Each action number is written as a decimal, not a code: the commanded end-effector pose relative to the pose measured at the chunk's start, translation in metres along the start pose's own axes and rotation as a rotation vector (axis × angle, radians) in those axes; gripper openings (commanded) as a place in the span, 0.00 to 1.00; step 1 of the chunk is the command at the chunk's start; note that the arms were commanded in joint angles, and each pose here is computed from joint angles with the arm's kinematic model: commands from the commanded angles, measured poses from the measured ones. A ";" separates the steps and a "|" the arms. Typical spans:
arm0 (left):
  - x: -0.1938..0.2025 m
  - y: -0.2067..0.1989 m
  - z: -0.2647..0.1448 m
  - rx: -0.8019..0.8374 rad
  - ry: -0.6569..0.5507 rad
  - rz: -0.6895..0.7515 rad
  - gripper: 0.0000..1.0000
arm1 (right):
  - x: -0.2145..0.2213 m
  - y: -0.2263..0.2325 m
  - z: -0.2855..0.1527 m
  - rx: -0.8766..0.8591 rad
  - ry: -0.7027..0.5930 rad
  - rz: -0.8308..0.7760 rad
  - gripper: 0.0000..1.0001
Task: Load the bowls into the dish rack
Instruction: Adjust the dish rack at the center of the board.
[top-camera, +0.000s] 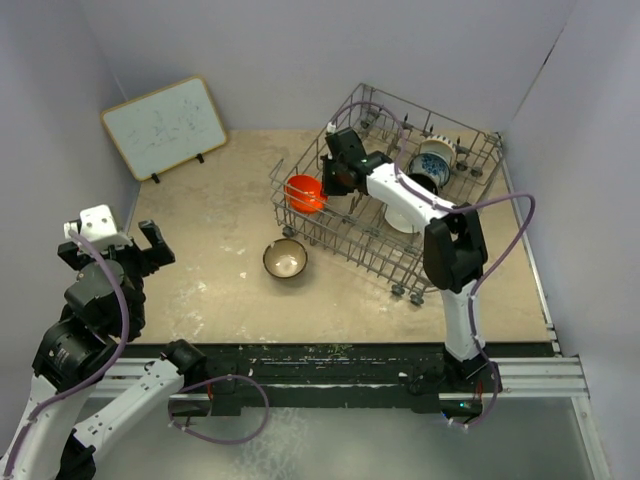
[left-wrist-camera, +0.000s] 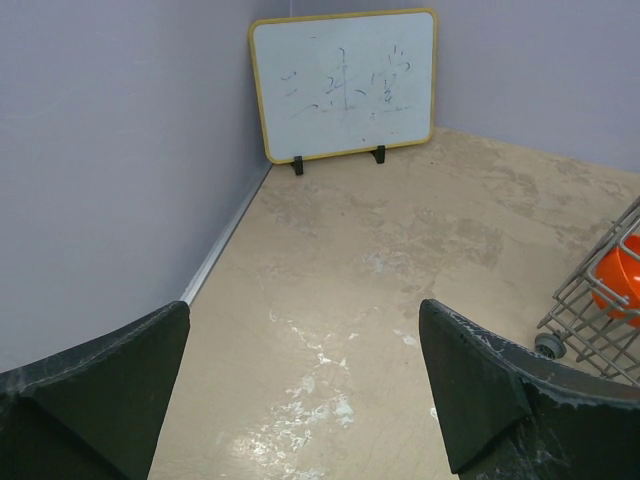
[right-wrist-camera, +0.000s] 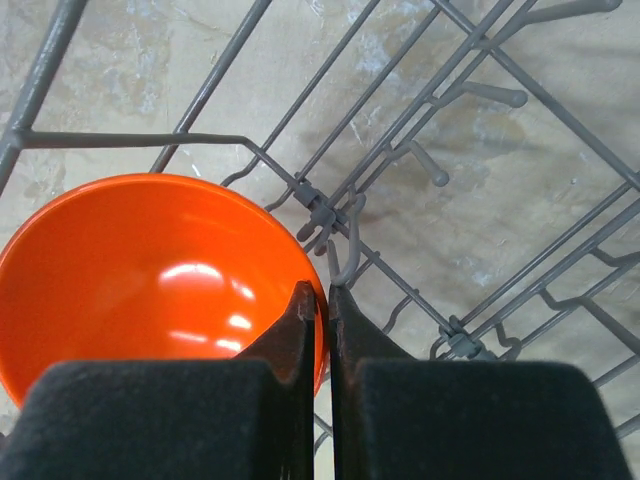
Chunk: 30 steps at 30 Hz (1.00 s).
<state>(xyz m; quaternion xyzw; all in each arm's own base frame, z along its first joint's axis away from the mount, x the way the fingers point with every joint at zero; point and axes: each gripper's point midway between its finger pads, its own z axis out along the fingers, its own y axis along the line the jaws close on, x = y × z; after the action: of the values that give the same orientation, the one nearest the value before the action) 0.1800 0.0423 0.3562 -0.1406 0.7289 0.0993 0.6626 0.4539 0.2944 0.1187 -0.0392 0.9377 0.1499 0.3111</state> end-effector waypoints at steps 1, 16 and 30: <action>-0.012 0.000 0.000 -0.008 -0.019 -0.019 0.99 | -0.061 -0.022 -0.022 0.078 -0.242 -0.029 0.00; -0.019 -0.014 0.003 0.036 -0.022 -0.056 0.99 | -0.092 -0.122 -0.211 0.563 -0.535 -0.077 0.00; -0.011 -0.025 0.008 0.055 -0.013 -0.062 0.99 | -0.048 -0.197 -0.304 1.114 -0.518 -0.249 0.00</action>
<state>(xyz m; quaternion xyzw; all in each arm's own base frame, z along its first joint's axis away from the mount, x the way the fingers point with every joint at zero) 0.1892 0.0306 0.3613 -0.1390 0.7298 0.0773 0.6649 0.3729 0.0337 0.2998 0.0377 0.7980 -0.3135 0.5132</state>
